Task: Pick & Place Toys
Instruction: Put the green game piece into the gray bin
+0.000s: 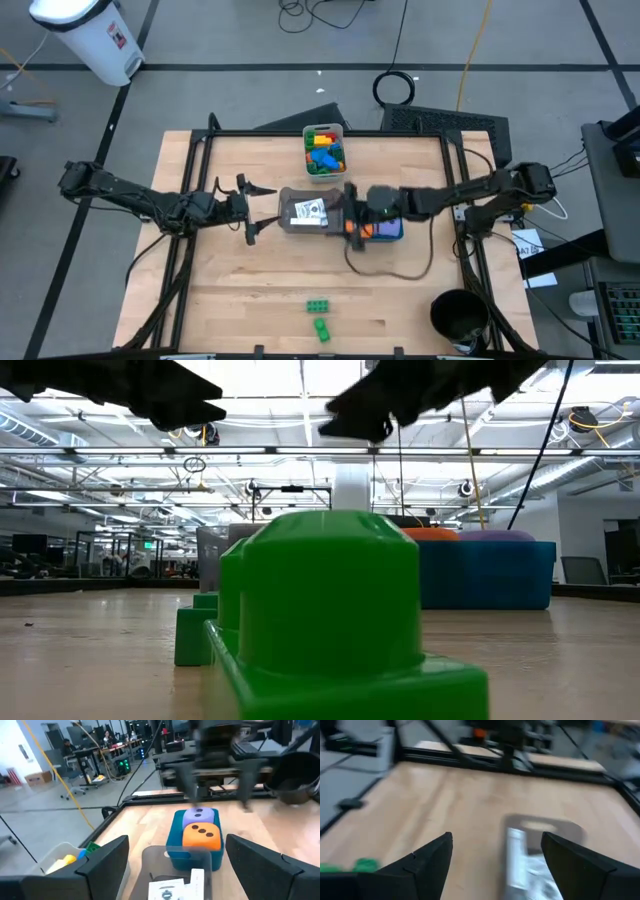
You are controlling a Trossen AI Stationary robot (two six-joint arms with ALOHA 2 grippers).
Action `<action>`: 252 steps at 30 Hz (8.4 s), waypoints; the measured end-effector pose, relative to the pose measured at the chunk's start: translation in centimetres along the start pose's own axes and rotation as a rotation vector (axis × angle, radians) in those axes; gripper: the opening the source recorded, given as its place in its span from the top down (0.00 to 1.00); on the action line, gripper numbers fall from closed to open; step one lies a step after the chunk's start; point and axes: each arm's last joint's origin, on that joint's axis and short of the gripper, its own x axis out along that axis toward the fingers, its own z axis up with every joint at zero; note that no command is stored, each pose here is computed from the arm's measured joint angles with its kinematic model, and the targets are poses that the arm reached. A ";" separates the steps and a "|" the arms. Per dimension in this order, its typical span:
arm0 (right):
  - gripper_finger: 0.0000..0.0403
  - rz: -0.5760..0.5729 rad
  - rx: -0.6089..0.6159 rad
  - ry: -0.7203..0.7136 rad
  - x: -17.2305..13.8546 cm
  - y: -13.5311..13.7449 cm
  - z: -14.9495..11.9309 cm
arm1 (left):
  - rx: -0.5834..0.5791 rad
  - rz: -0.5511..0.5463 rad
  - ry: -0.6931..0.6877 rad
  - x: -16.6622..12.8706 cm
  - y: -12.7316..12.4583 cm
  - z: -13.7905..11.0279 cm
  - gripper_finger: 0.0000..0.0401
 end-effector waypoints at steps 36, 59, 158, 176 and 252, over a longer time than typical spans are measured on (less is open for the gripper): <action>0.27 0.248 0.063 -0.178 -2.6 13.6 1.7 | -0.526 -0.419 0.221 6.0 -11.3 -4.8 0.15; 0.27 0.302 0.082 -0.233 -3.7 15.9 2.0 | -0.154 -0.454 0.596 13.4 -21.5 -8.6 0.15; 0.27 0.168 0.092 -0.209 -3.5 15.4 1.7 | -0.203 -0.195 0.870 12.2 -19.7 -9.6 0.58; 0.27 0.168 0.088 -0.204 -3.5 15.4 1.7 | -0.067 -0.212 0.503 9.1 -14.8 2.9 0.64; 0.27 0.053 -0.104 -0.080 -0.3 5.3 0.9 | -0.323 -0.136 0.407 12.0 7.3 1.7 0.16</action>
